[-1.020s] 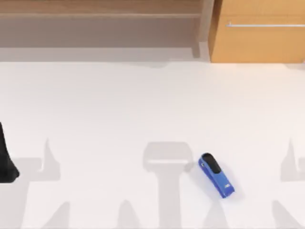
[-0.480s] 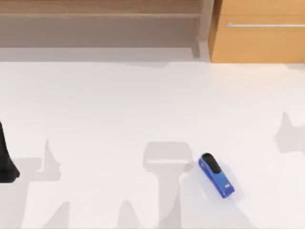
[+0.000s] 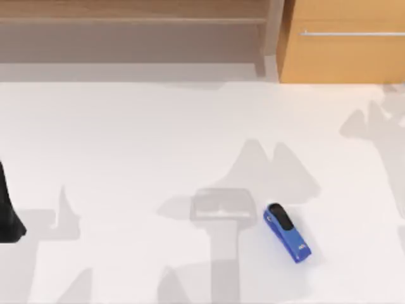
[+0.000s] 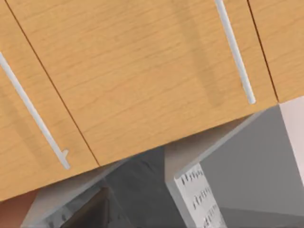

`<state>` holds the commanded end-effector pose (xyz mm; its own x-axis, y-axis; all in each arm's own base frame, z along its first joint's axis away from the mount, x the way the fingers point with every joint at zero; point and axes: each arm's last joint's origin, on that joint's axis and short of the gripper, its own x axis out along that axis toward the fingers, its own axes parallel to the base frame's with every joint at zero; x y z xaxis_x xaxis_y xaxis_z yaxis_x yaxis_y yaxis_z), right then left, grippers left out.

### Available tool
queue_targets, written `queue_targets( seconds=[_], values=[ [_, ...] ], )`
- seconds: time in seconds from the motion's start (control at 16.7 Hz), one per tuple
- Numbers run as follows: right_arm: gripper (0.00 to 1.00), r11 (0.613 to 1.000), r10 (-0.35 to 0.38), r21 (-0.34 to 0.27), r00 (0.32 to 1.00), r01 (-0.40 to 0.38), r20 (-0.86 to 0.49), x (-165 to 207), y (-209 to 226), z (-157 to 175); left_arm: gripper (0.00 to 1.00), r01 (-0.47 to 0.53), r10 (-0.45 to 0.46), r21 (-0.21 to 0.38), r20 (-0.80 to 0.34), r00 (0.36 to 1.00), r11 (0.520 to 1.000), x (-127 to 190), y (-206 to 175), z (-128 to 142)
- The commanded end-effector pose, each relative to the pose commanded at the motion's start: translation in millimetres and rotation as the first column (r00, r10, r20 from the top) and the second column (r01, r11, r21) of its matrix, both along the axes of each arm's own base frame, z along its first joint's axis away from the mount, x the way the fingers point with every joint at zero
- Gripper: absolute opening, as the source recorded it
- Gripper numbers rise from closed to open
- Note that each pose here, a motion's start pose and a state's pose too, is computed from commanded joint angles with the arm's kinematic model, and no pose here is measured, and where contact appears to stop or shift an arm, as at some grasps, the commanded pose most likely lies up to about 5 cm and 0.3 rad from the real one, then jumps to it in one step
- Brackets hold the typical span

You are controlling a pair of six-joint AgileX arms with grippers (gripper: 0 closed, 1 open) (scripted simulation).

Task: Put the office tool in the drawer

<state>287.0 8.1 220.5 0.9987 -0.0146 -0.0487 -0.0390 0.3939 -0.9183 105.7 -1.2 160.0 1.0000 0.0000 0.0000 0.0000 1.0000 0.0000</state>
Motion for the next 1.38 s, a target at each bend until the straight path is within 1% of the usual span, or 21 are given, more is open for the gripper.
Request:
queue_targets(
  seconds=[0.12, 0.24, 0.36, 0.54, 0.66, 0.84, 1.02, 1.38],
  values=[
    [1.0, 0.994, -0.009, -0.112, 0.999, 0.005, -0.035, 30, 5, -24, 1.0, 0.0, 0.0, 0.0, 0.0, 1.0, 1.0, 0, 0, 0],
    [1.0, 0.979, -0.018, -0.202, 0.997, 0.003, -0.074, 54, 11, -53, 1.0, 0.0, 0.0, 0.0, 0.0, 1.0, 1.0, 0, 0, 0],
    [1.0, 0.963, -0.023, -0.27, 0.995, -0.003, -0.095, 73, 19, -81, 1.0, 0.0, 0.0, 0.0, 0.0, 1.0, 1.0, 0, 0, 0],
    [1.0, 0.941, -0.017, -0.339, 0.997, -0.011, -0.079, 94, 33, -111, 1.0, 0.0, 0.0, 0.0, 0.0, 1.0, 1.0, 0, 0, 0],
    [1.0, 0.93, -0.005, -0.366, 0.999, -0.013, -0.049, 104, 43, -123, 1.0, 0.0, 0.0, 0.0, 0.0, 1.0, 1.0, 0, 0, 0],
    [1.0, 0.921, 0.014, -0.389, 1.0, -0.009, 0.011, 115, 56, -131, 1.0, 0.0, 0.0, 0.0, 0.0, 1.0, 1.0, 0, 0, 0],
    [1.0, 0.919, 0.023, -0.394, 0.999, -0.005, 0.039, 119, 61, -131, 1.0, 0.0, 0.0, 0.0, 0.0, 1.0, 1.0, 0, 0, 0],
    [1.0, 0.919, 0.021, -0.394, 0.999, -0.005, 0.038, 122, 60, -131, 1.0, 0.0, 0.0, 0.0, 0.0, 1.0, 1.0, 0, 0, 0]
  ],
)
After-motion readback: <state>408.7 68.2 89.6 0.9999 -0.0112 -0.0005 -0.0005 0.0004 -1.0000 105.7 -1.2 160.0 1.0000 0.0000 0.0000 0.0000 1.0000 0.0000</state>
